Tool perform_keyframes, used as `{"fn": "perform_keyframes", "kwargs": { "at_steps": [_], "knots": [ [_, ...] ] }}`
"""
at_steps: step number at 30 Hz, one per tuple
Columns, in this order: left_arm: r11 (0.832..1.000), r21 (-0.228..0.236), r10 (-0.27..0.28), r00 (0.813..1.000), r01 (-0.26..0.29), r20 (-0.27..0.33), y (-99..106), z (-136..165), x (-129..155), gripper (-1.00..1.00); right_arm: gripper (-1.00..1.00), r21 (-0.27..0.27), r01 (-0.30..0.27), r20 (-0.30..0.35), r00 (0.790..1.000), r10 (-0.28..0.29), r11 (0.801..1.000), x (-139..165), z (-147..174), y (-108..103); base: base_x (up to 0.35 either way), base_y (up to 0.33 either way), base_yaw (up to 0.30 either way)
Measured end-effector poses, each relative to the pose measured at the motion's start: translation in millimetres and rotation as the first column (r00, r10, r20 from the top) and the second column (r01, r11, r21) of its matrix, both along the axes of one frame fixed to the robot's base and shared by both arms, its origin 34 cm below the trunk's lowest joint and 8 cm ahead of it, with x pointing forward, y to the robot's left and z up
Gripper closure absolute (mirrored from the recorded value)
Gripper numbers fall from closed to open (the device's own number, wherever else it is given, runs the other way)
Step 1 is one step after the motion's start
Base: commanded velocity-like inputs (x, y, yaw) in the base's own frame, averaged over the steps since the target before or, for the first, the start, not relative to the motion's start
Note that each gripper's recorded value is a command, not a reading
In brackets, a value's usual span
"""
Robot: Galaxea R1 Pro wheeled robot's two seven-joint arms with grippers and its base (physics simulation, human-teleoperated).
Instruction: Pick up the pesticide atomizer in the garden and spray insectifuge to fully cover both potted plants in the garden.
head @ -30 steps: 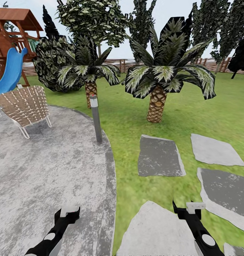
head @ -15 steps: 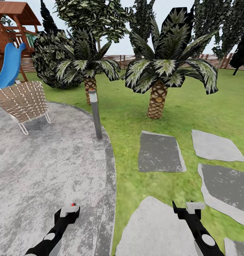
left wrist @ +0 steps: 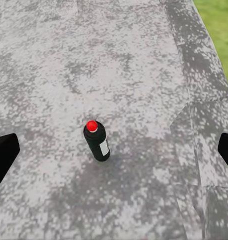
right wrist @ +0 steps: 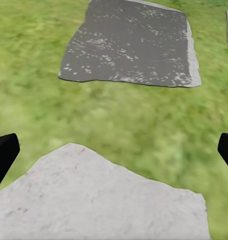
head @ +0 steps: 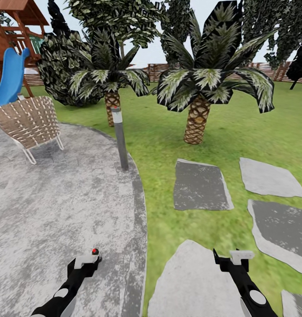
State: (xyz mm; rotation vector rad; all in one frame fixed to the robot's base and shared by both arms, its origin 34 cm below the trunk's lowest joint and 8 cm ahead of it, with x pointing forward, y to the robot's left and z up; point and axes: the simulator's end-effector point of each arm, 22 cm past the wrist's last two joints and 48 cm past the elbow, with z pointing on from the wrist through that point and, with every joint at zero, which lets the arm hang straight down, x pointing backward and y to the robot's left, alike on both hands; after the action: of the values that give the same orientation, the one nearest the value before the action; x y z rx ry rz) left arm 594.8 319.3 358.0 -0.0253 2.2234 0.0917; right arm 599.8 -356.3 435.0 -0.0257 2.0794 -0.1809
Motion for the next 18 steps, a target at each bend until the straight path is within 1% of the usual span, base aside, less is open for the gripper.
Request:
{"fn": "perform_keyframes", "kwargs": {
  "at_steps": [13,18],
  "knots": [
    [1.0,0.0,0.001,1.0,-0.001,0.001,0.0,-0.1,0.2,-1.0,-1.0,0.0,-0.003,-0.006,1.0,0.003,1.0,-0.9,-2.0,1.7,0.0,0.009,0.0],
    [1.0,0.001,0.003,1.0,-0.003,0.0,1.1,-10.8,-2.2,-1.0,-1.0,0.0,-0.003,-0.005,1.0,0.003,1.0,-2.7,-12.3,1.8,0.0,0.0,0.0]
  ]
}}
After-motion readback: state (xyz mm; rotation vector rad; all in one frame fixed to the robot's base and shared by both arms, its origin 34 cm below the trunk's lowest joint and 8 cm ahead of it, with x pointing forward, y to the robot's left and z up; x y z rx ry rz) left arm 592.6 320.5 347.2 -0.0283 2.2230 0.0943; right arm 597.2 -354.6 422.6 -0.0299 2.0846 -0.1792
